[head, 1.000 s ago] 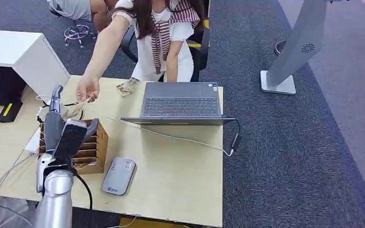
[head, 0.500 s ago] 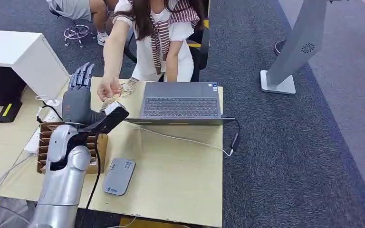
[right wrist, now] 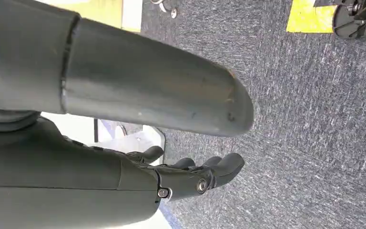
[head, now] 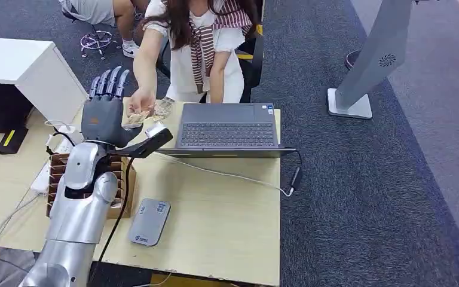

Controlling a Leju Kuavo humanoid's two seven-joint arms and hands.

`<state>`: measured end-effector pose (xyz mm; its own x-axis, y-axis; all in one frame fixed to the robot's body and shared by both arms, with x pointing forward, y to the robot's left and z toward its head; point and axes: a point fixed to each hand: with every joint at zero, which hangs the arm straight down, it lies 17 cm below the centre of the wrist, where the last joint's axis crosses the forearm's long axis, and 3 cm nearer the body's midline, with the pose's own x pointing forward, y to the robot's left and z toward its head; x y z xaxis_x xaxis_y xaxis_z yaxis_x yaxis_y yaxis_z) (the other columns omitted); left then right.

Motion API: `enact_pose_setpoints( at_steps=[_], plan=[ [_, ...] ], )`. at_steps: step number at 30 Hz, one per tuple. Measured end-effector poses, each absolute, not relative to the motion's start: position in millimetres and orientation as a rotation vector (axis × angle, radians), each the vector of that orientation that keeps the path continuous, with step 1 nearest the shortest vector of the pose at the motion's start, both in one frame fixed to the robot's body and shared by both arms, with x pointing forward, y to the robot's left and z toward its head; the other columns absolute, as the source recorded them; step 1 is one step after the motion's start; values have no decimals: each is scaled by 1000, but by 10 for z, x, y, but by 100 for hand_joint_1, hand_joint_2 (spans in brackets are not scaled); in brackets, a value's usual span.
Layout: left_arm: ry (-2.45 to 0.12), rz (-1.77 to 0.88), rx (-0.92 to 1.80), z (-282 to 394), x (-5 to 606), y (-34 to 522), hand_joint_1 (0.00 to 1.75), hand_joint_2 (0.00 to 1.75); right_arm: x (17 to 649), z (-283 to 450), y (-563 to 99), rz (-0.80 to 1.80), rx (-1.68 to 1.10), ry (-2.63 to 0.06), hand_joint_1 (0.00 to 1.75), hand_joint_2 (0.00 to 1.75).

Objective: Pass the card to the sensor for recognition and then transmit it.

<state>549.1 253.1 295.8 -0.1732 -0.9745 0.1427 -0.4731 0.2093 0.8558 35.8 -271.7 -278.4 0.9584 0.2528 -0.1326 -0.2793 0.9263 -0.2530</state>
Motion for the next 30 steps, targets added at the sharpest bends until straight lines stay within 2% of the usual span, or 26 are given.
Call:
enact_pose_setpoints(
  at_steps=[1,2,30],
  plan=[
    [-1760,-879,1354,2947,5494,2531,14,175,359,-2784,-2717,274,-274,98,0,0],
    [-1758,-881,1353,2938,5498,2533,175,175,360,-2784,-2718,275,-274,98,0,0],
    [-1807,-872,1281,2867,5481,2330,175,175,375,-2786,-2708,290,-271,88,0,0]
  ],
)
